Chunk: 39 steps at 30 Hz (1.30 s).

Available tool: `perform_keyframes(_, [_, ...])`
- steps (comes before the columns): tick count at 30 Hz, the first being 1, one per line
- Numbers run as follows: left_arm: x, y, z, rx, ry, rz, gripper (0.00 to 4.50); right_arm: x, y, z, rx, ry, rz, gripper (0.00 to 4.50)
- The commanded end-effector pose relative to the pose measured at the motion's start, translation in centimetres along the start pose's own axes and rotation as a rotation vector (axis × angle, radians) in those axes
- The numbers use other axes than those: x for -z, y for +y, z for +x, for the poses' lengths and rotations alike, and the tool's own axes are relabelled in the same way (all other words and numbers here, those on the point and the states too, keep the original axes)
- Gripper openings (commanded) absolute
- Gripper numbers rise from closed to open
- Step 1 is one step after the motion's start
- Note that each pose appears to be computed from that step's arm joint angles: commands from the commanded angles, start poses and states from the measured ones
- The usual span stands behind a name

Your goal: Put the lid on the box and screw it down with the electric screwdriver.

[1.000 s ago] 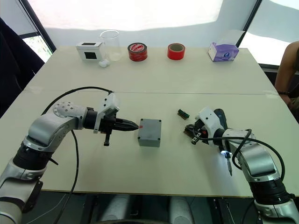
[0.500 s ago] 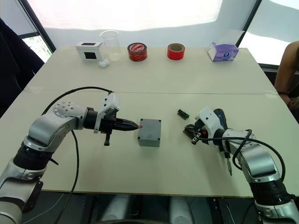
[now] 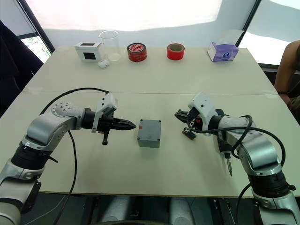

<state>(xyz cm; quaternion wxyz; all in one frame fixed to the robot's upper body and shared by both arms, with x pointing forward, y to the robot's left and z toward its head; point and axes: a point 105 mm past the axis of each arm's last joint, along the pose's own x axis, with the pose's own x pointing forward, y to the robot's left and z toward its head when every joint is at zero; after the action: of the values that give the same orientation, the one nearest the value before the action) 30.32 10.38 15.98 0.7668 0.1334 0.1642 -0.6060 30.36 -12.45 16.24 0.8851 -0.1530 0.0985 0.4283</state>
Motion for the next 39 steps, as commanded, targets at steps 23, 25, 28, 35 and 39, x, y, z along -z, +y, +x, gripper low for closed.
perform_keyframes(23, [-0.6, 0.4, -0.8, -0.053, -0.042, 0.023, 0.00, 0.0, 1.2, 2.2, -0.048, -0.021, -0.032, 0.07])
perform_keyframes(25, [-0.6, 0.3, -0.7, -0.052, -0.042, 0.023, 0.00, 0.0, 1.1, 2.2, -0.048, -0.022, -0.031, 0.07])
perform_keyframes(28, [-0.6, 0.3, -0.6, -0.051, -0.045, 0.023, 0.00, 0.2, 1.2, 2.4, -0.048, -0.015, -0.032, 0.07])
perform_keyframes(35, [-0.6, 0.2, -0.5, -0.050, -0.047, 0.023, 0.00, 0.5, 1.2, 2.8, -0.043, -0.008, -0.029, 0.07])
perform_keyframes(39, [-0.7, 0.1, -0.5, -0.048, -0.049, 0.023, 0.00, 0.6, 1.0, 2.8, -0.035, -0.003, -0.031, 0.84])
